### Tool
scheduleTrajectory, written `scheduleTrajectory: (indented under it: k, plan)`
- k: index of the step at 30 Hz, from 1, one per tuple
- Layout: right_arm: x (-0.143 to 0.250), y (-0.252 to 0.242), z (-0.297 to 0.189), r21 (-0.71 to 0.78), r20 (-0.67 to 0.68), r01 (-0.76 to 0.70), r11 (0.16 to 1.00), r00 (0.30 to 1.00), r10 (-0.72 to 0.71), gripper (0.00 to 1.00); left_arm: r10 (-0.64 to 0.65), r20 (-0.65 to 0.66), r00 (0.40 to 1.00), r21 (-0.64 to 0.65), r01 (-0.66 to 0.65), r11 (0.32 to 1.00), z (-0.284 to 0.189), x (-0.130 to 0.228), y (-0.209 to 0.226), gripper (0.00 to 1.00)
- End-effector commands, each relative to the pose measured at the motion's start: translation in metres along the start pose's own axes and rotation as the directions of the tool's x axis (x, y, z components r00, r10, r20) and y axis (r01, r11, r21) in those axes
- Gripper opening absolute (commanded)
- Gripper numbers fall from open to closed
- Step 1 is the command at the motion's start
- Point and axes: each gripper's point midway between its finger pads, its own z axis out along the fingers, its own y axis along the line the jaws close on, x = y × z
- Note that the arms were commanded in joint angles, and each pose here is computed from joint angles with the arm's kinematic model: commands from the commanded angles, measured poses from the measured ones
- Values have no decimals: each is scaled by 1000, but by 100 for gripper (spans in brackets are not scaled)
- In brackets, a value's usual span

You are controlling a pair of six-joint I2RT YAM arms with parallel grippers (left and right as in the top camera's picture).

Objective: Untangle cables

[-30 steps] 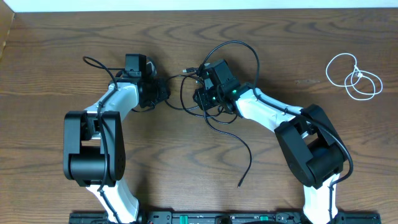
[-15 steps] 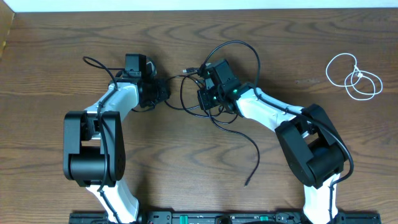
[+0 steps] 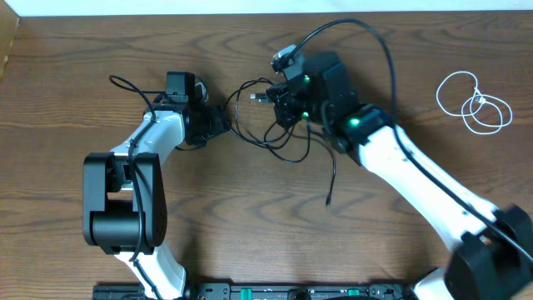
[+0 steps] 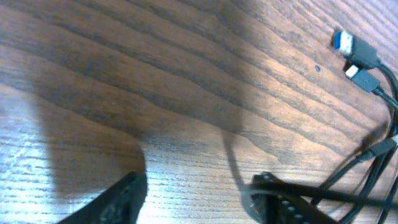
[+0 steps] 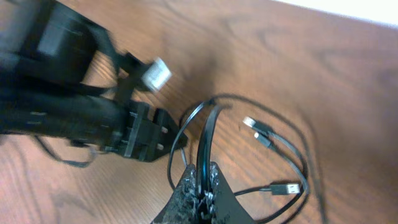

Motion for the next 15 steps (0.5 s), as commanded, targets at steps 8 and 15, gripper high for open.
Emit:
scheduleTrajectory:
  k: [8,15]
  plan:
    - [-93,52,-111,-19,340,290,957,902,-267,2,-2,13,1000,-20,3,1000,-6,0,4,68]
    - [-113,54,-150,74,416,342,937,843,-341,1,-5,23,1000,-71,7,997,-7,-1,13,80]
